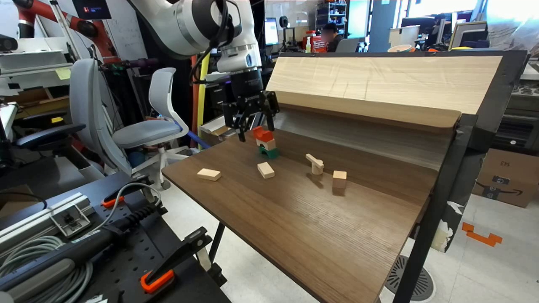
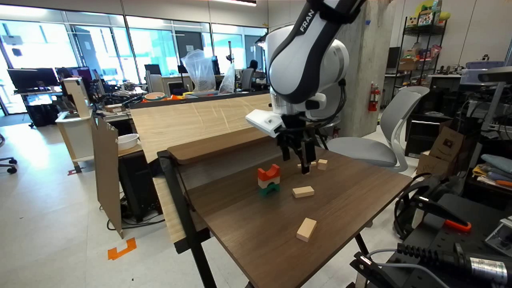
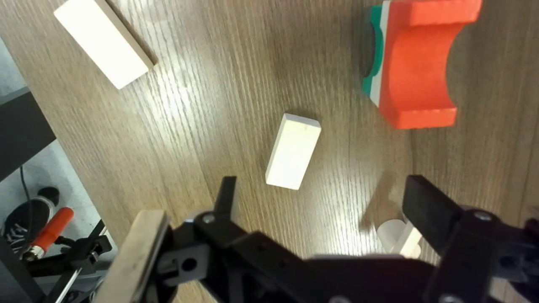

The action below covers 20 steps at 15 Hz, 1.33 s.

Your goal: Stack the blocks

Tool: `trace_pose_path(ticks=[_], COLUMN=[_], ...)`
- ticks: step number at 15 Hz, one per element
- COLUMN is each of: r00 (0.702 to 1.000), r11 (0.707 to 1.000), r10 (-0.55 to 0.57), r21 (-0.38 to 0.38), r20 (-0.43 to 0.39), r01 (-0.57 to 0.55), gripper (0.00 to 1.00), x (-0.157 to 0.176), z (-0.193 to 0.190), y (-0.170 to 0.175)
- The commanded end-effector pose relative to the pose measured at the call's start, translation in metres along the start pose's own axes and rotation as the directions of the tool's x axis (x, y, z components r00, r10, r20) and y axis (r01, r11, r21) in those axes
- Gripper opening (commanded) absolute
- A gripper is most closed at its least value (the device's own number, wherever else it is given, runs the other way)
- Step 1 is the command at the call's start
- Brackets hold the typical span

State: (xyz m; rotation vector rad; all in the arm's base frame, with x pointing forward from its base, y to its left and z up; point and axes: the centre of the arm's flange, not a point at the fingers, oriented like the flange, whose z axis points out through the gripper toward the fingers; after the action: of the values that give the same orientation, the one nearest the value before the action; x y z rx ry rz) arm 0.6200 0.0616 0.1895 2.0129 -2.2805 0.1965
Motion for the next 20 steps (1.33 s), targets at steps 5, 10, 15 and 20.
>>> trace_pose_path(ticks=[5, 10, 15, 20], r00=[0.990, 0.983, 0.978, 0.975], r11=[0.991, 0.984, 0.978, 0.972], r10=[0.132, 0.173, 0.196, 0.215], r21=[-0.039, -0.063, -0.080, -0.105], r20=[0.052, 0.069, 0.070, 0.056], r01=[-0.130, -0.168, -0.191, -0.209], gripper=[1.00, 1.00, 1.00, 1.00], x=[-0.004, 0.001, 0.008, 0.015], z=[0.016, 0.030, 0.048, 0.070], y=[-0.014, -0.019, -0.022, -0.017])
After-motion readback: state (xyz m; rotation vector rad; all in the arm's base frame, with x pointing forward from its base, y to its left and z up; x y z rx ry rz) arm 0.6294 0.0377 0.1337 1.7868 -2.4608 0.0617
